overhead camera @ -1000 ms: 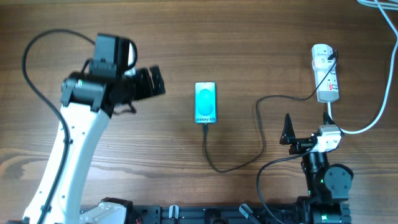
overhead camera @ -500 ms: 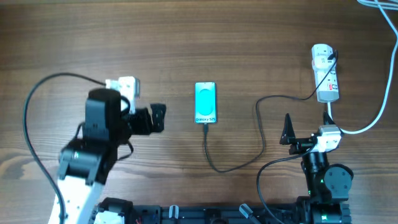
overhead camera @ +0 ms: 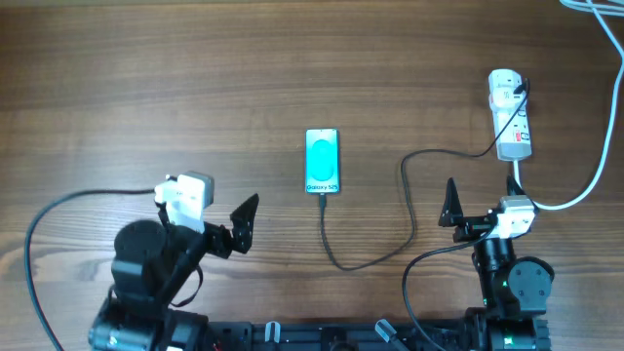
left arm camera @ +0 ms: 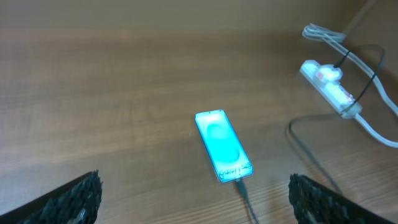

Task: Plug charger to phone and switch on socket

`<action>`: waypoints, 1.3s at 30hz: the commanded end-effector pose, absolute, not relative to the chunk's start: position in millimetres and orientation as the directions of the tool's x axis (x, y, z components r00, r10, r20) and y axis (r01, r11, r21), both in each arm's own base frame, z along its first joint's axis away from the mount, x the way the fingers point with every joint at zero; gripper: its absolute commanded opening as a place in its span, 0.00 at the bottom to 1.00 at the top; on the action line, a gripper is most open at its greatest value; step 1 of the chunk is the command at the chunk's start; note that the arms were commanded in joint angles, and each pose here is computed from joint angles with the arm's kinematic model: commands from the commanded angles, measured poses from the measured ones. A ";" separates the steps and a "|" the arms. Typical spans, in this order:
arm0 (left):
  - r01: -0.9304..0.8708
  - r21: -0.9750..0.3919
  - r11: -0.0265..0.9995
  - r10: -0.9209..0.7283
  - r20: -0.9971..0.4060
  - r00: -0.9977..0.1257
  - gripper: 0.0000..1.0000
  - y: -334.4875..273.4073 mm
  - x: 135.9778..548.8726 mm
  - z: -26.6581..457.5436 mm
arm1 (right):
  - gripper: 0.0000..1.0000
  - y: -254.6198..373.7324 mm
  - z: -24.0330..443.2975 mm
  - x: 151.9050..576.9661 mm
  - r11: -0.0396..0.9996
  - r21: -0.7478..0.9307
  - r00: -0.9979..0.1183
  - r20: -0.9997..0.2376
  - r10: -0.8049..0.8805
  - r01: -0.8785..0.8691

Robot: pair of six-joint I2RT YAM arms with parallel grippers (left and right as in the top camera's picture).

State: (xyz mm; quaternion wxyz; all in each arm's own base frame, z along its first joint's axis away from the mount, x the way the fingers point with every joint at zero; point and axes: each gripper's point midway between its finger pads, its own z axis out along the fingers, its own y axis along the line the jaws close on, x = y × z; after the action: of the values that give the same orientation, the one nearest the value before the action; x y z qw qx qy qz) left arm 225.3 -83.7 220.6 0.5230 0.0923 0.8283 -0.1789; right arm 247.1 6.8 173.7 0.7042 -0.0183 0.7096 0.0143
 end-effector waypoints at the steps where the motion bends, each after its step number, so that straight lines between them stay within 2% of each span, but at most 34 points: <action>1: 0.362 -0.192 0.912 -0.059 -0.935 -0.349 1.00 -84.0 221.9 212.1 | 1.00 7.1 175.3 246.6 0.999 -0.024 0.003 -1.000 -0.023 -0.046; 7: 0.380 -0.169 0.909 -0.091 -0.972 -0.214 1.00 -83.0 225.4 208.6 | 1.00 7.1 175.3 246.6 0.999 -0.024 0.003 -1.000 -0.023 -0.046; 16: 0.283 -0.223 0.933 -0.182 -0.970 -0.163 1.00 -62.9 232.5 194.9 | 1.00 7.1 175.3 246.6 0.999 -0.023 0.003 -1.000 -0.023 -0.046; 25: 0.211 -0.258 0.943 -0.258 -0.966 -0.029 1.00 -45.0 238.0 196.6 | 1.00 7.1 175.3 246.6 0.999 -0.024 0.003 -1.000 -0.023 -0.046; 39: 0.170 -0.250 0.953 -0.252 -0.968 -0.013 1.00 -35.2 243.9 182.4 | 1.00 7.1 175.3 246.6 0.999 -0.024 0.003 -1.000 -0.023 -0.046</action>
State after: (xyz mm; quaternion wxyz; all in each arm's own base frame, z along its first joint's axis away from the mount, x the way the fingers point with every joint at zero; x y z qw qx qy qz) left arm 243.1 -40.8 185.1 0.7000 -0.0188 0.6958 -0.1594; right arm 247.1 6.8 173.6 0.7041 -0.0184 0.7098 0.0142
